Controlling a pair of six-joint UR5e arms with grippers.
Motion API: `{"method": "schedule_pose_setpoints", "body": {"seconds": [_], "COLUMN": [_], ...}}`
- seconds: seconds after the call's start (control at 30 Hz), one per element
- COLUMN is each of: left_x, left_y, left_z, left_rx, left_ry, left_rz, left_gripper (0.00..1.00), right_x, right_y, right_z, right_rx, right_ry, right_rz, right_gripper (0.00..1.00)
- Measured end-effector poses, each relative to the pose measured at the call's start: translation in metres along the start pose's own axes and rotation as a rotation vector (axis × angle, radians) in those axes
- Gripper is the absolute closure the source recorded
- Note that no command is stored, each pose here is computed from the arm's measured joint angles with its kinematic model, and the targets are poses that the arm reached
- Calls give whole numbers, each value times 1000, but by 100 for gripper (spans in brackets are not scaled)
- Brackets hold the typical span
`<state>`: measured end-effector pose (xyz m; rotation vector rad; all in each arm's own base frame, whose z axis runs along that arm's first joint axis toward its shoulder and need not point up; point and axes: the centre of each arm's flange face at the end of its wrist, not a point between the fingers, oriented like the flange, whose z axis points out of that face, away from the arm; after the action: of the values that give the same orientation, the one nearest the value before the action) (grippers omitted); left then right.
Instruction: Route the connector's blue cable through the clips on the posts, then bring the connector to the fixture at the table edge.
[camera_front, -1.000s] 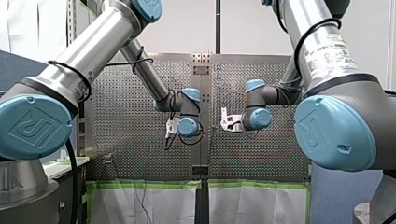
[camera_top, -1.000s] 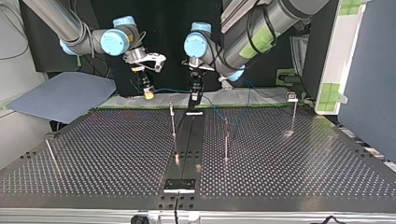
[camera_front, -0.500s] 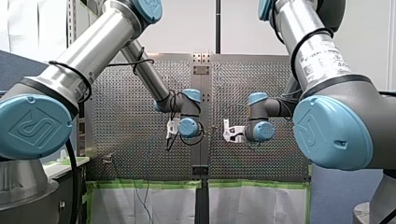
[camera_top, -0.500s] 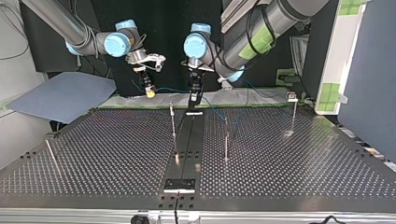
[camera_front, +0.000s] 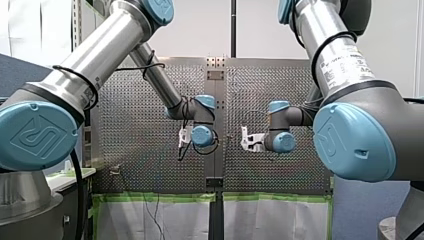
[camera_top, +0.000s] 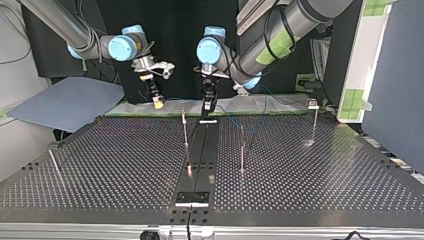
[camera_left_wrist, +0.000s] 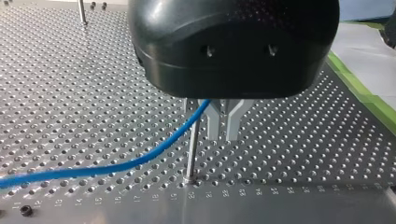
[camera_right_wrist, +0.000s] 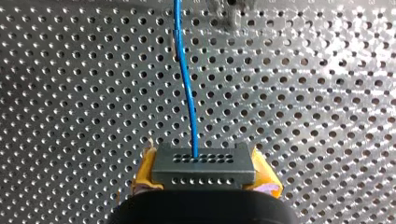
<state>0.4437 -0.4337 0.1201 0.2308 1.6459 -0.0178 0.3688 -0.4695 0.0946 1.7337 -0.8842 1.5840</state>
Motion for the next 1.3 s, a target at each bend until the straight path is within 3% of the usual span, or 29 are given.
{"method": "schedule_pose_setpoints", "body": {"seconds": [0.2,0.37,0.6,0.77,0.97,1.3], "left_x": [9,18,18,16,13,8], "left_y": [-9,-14,-15,-13,-12,-9], "left_z": [5,8,11,15,19,21], "left_rx": [9,17,13,7,-20,-65], "left_ry": [19,21,14,7,-1,3], "left_rz": [5,-21,-40,-59,-64,-40], "left_gripper": [90,90,90,90,90,90], "right_x": [0,0,1,-14,-29,-24], "right_y": [11,19,25,27,28,38], "right_z": [1,2,4,5,6,14], "right_rx": [-18,-31,-29,-28,-21,-26], "right_ry": [9,17,33,23,14,41], "right_rz": [1,-3,-3,-9,-8,-6], "right_gripper": [100,100,100,100,100,100]}}
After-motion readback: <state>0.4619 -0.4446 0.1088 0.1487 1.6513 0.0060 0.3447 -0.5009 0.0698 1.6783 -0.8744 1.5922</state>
